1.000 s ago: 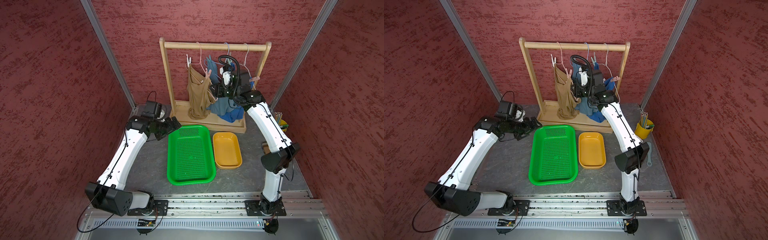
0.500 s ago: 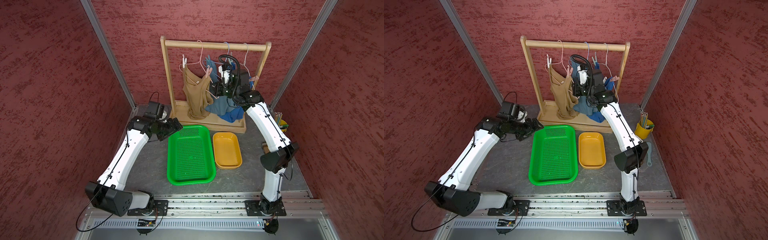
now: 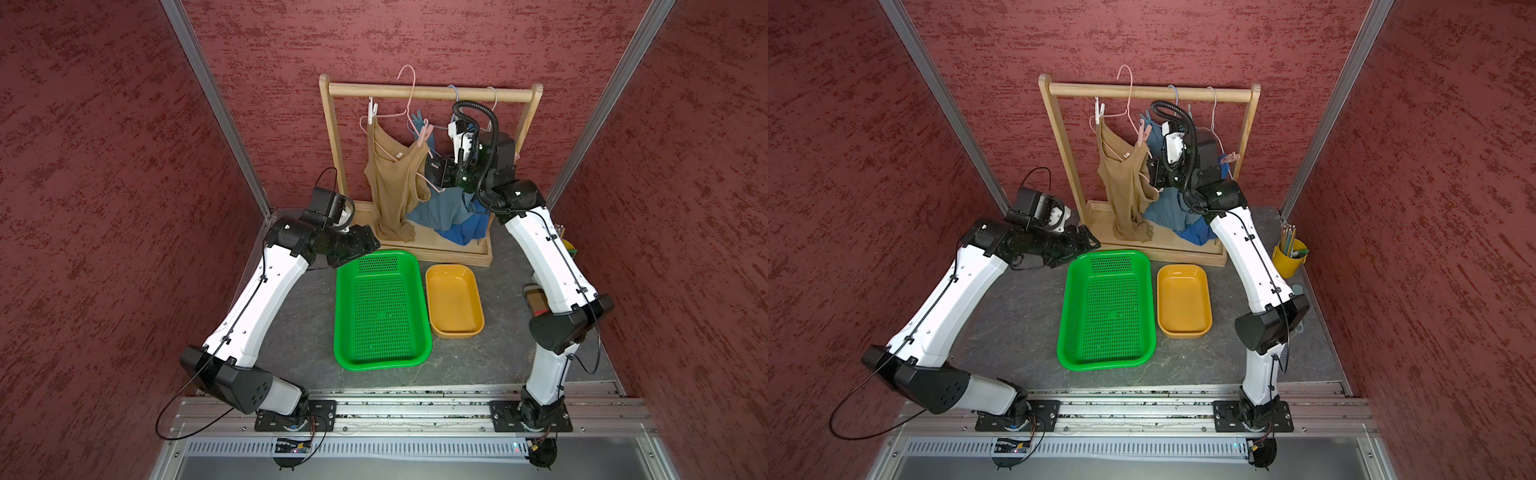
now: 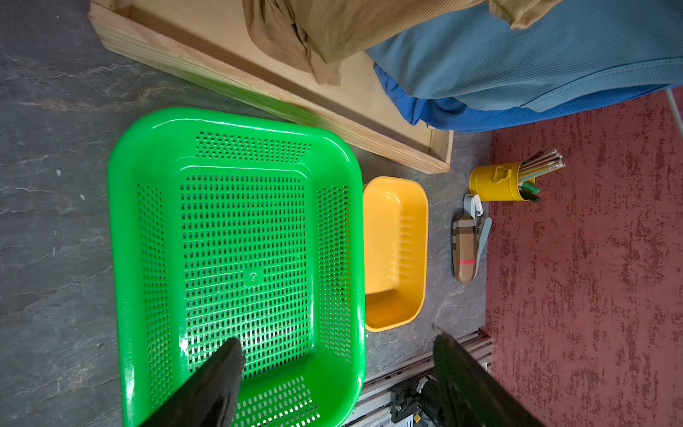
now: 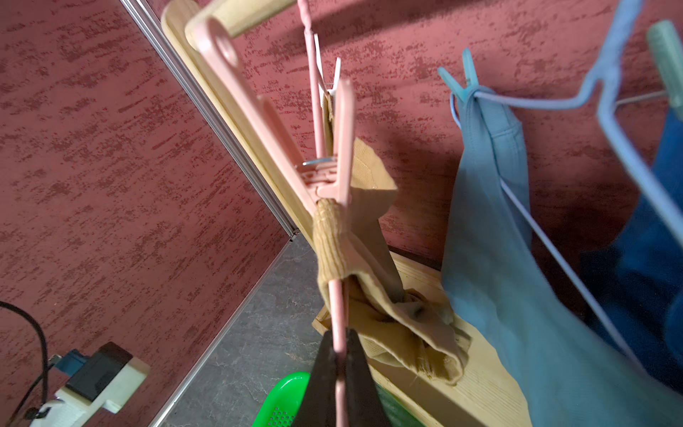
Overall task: Remove the clothespins securing tank tops to the hanger
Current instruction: Pick up the hanger from the clothesline, then place the tank top in the basket.
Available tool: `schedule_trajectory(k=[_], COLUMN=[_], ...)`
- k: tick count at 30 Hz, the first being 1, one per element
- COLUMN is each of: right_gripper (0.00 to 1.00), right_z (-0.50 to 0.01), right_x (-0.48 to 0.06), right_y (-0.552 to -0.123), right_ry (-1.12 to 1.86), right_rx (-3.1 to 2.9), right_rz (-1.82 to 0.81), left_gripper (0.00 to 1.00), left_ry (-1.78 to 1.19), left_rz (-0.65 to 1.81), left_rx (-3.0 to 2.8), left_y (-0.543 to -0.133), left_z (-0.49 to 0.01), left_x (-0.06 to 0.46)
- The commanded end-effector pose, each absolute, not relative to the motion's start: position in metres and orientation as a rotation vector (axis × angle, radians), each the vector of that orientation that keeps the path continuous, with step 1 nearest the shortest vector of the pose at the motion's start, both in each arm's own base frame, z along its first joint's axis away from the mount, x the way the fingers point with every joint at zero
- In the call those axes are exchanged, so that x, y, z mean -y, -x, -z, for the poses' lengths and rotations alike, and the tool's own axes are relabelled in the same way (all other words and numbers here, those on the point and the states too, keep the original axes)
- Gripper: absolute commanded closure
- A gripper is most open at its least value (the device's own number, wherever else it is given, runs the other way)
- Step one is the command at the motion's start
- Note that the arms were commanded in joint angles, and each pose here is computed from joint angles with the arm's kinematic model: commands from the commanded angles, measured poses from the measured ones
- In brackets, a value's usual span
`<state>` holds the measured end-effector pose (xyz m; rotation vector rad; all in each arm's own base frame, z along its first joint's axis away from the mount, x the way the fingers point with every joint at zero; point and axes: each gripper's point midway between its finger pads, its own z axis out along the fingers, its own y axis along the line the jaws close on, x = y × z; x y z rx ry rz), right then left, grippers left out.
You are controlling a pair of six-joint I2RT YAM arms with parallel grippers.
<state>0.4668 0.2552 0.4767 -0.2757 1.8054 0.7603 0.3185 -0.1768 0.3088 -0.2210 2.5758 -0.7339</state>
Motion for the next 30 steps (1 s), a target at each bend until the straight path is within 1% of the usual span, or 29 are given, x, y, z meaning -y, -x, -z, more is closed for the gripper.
schedule_trajectory(k=[1,8,14,20,24,30], right_gripper=[1.00,1.00,1.00,1.00,1.00,1.00], right_z=[-0.540,-0.531,-0.526,-0.518,-0.524,-0.548], right_x=[-0.248,-0.248,-0.248,-0.252,-0.255,-0.252], right_y=[-0.431,-0.407,-0.376,-0.351,-0.333,-0.308], right_ry=[0.296,0.315,0.326,0.332,0.346,0.373], right_rx=[-1.645,-1.713,-1.757,-1.771,-1.766,-1.748], right_rz=[-0.766,-0.753,-0.774,-0.822,-0.844,-0.881], left_gripper=[0.16,0.14,0.13,0.11,0.10,0.10], left_ry=[0.186,0.181,0.220,0.305,0.343,0.378], left_rz=[0.710,0.715,0.674,0.621,0.619,0.640], left_rx=[-2.537,-2.495,-2.477,-2.458,-2.436,-2.367], left_y=[-0.316,-0.303,-0.287,-0.277,-0.272,-0.269], left_z=[-0.324,-0.345,-0.361,-0.366,-0.368,-0.382], left_x=[0.179,0.181,0.166,0.149,0.143,0.137])
